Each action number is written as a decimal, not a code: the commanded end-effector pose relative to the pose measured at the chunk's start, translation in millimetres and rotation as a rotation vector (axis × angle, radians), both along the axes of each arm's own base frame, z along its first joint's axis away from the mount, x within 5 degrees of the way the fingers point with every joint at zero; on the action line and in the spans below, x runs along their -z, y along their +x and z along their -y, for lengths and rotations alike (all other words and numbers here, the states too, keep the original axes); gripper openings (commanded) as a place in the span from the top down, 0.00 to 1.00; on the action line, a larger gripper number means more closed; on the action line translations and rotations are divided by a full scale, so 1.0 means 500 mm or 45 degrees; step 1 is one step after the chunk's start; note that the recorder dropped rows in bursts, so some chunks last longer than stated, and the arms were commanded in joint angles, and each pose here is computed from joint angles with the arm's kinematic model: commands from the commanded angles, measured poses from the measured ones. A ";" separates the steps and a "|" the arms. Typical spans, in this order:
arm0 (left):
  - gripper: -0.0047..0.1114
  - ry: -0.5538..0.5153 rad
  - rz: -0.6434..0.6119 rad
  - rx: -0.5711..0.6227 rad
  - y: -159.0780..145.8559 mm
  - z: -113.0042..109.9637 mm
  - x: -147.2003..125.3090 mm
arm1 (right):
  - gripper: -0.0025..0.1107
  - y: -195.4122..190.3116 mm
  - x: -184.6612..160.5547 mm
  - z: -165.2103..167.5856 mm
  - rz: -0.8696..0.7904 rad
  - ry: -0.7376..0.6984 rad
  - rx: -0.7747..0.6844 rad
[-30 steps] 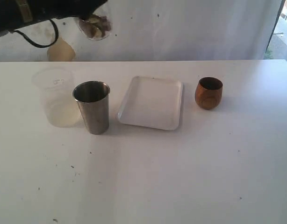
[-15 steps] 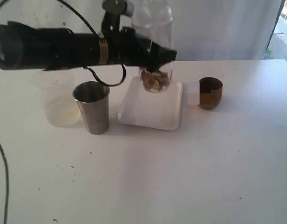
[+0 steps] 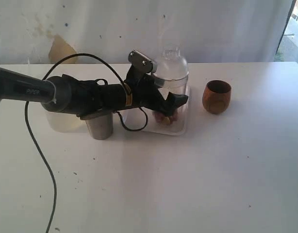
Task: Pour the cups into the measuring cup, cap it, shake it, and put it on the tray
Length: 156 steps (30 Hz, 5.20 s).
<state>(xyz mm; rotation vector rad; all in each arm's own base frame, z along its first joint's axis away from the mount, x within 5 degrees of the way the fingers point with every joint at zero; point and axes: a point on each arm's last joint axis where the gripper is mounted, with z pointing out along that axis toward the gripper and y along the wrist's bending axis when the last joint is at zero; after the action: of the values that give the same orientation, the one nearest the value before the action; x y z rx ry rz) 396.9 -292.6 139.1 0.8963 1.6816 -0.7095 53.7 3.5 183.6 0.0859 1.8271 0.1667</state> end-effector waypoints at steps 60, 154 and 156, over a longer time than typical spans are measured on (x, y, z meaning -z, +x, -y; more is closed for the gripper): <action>0.95 -0.172 0.348 -0.504 -0.427 -0.349 -0.518 | 0.98 0.000 0.001 0.000 0.010 -0.003 0.002; 0.95 -0.189 0.124 -1.268 -0.682 -0.582 -0.110 | 0.98 0.000 0.001 0.000 0.007 0.039 0.012; 0.95 -0.189 0.124 -1.268 -0.682 -0.582 -0.110 | 0.98 0.000 0.001 0.000 0.007 0.039 0.012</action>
<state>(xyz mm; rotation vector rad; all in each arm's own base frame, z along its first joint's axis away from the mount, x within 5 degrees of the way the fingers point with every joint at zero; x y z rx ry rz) 55.8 -1.5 195.6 -0.0604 1.6965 -0.0846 53.7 3.5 183.6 0.1138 1.8265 0.1881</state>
